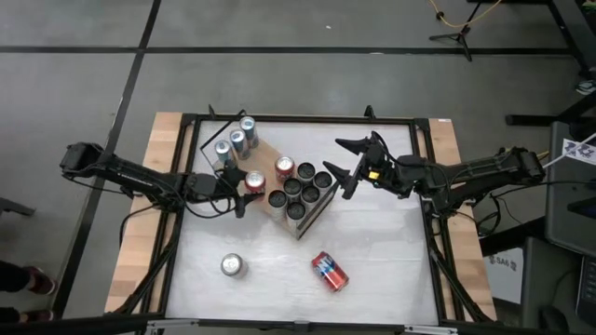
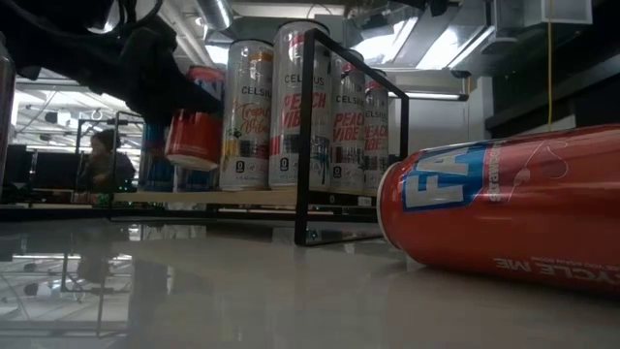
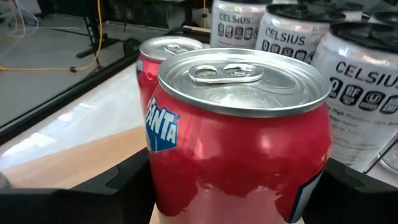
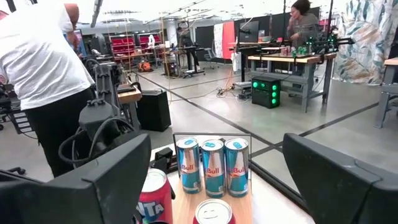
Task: Place canned beverage on shelf
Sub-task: Put the top red soda can on the shelf aligned with the other red soda can
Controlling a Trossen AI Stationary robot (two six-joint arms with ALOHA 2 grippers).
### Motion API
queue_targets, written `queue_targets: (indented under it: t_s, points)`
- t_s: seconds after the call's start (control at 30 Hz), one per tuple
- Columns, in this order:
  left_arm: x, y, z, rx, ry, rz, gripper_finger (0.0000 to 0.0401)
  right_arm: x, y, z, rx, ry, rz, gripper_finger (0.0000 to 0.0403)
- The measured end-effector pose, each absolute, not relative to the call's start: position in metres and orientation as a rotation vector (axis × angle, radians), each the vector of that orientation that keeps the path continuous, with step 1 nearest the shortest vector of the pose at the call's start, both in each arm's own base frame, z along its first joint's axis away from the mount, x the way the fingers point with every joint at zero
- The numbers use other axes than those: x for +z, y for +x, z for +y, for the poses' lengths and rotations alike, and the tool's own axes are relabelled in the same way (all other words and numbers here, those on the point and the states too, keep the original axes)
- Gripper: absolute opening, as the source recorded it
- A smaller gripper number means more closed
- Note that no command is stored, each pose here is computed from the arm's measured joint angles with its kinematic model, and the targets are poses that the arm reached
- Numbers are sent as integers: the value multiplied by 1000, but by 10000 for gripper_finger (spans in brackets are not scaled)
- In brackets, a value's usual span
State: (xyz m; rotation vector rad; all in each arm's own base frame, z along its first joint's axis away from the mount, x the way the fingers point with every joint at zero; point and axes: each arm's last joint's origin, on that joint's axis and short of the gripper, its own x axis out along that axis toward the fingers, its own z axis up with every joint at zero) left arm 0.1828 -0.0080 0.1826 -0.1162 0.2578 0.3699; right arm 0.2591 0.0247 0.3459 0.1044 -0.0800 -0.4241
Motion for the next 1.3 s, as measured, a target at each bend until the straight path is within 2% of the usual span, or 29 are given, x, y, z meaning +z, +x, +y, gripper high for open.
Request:
queue_targets:
  t_s: [0.6, 0.93, 1.3]
  points:
    - [159, 202, -6, 434, -114, 310, 285, 344, 259, 25, -425, 96, -57, 358]
    - [150, 204, -3, 453, -100, 364, 325, 343, 259, 25, -425, 93, -50, 358]
    - [149, 204, -2, 462, -102, 363, 328, 342, 259, 25, -425, 90, -44, 358]
